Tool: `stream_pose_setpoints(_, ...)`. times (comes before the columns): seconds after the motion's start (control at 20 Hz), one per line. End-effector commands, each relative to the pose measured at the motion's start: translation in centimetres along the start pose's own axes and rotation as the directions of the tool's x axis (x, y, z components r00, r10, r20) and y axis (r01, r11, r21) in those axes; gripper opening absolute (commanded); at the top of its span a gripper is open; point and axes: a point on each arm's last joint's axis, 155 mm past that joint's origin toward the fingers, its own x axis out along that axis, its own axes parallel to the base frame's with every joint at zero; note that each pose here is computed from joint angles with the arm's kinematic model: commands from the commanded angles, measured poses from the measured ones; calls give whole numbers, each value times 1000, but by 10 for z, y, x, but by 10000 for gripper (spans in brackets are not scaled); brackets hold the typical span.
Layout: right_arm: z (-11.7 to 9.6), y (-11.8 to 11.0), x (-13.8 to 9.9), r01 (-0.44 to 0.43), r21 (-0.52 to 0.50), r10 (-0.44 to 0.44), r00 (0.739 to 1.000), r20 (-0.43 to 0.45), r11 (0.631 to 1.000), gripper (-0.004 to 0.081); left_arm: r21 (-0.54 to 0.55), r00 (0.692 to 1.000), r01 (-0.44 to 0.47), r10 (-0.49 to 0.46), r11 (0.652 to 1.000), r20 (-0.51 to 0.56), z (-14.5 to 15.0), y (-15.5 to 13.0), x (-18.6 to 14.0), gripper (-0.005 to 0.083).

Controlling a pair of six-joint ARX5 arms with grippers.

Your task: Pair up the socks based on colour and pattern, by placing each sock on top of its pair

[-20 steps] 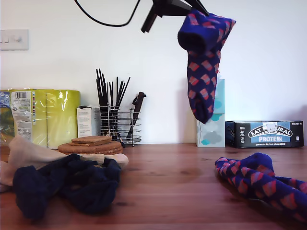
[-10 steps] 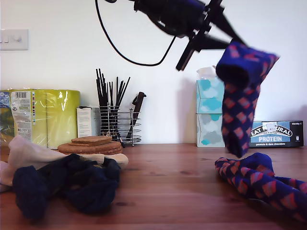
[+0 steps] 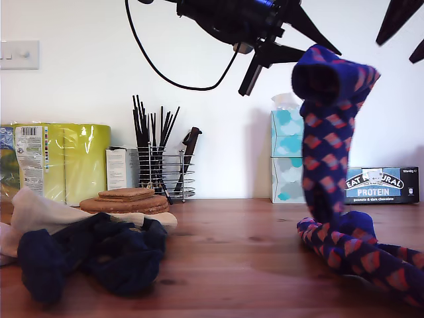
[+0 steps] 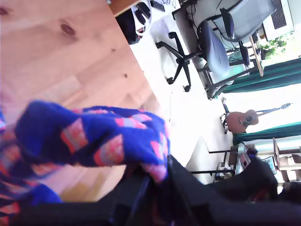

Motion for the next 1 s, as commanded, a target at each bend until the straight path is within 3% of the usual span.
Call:
stream_pose_setpoints(0.0,3,3,-2,-78,58,78,997,1,995,392,31,1000,13,-13,999,4,1,-6,-2,77)
stream_pose_setpoints(0.2,7,3,5,-210,192,222,974,-41,959,443,48,1000,23,-23,999,-3,-1,-8,-2,77)
stream_pose_setpoints(0.4,13,11,24,-302,236,326,943,-68,923,443,53,999,42,-41,998,-16,-4,-13,-1,76)
stream_pose_setpoints(0.75,22,6,51,-321,273,352,933,-75,907,433,65,998,67,-67,996,7,3,-20,-1,76)
stream_pose_setpoints(0.95,23,14,61,-345,281,381,921,-82,895,311,49,998,59,-60,997,18,6,-19,-1,70)
